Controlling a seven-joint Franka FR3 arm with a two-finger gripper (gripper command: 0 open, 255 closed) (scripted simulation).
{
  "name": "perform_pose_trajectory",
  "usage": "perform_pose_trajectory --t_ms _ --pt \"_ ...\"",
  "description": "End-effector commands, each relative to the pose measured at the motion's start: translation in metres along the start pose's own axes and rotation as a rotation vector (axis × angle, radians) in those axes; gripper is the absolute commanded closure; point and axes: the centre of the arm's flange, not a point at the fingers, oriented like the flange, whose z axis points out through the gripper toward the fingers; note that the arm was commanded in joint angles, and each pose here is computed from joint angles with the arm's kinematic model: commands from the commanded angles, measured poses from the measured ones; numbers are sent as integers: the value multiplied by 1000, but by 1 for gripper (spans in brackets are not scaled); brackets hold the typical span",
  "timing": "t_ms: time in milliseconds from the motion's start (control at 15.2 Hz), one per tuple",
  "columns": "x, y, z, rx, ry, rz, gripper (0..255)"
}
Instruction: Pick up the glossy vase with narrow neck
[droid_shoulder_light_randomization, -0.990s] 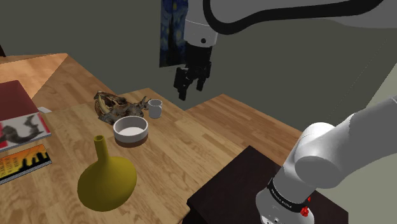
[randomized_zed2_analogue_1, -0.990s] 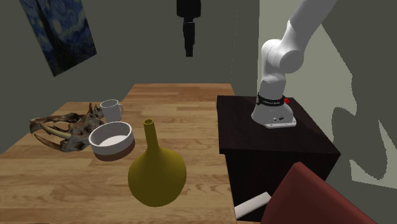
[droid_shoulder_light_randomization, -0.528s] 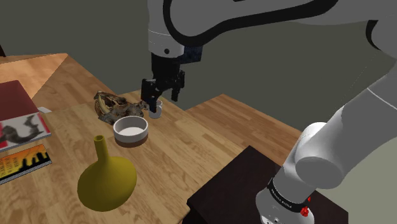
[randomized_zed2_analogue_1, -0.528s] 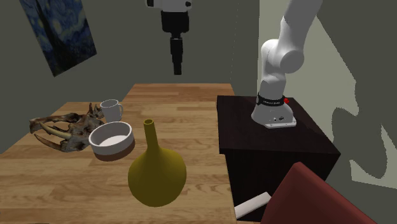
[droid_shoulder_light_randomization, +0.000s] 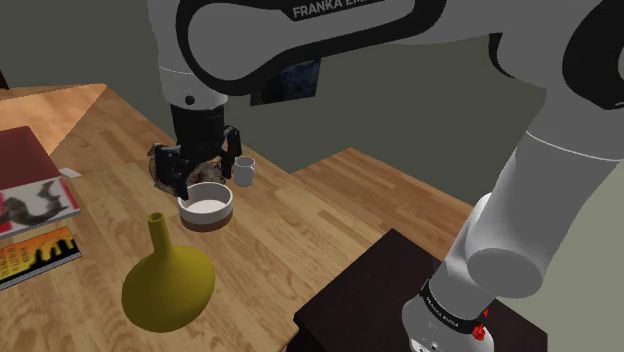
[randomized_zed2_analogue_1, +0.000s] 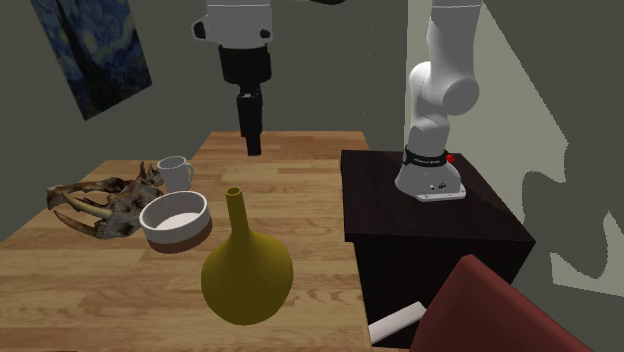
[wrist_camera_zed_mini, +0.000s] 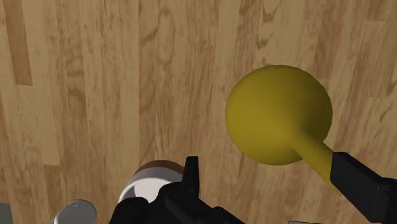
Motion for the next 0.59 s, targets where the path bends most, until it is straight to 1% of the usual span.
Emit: perform_pose_trajectory --t_ms 0,330,528 --pt "13 -22 6 5 -6 0 0" --pt "43 -77 25 15 -20 -6 0" --pt "45 -80 37 15 -20 -6 0"
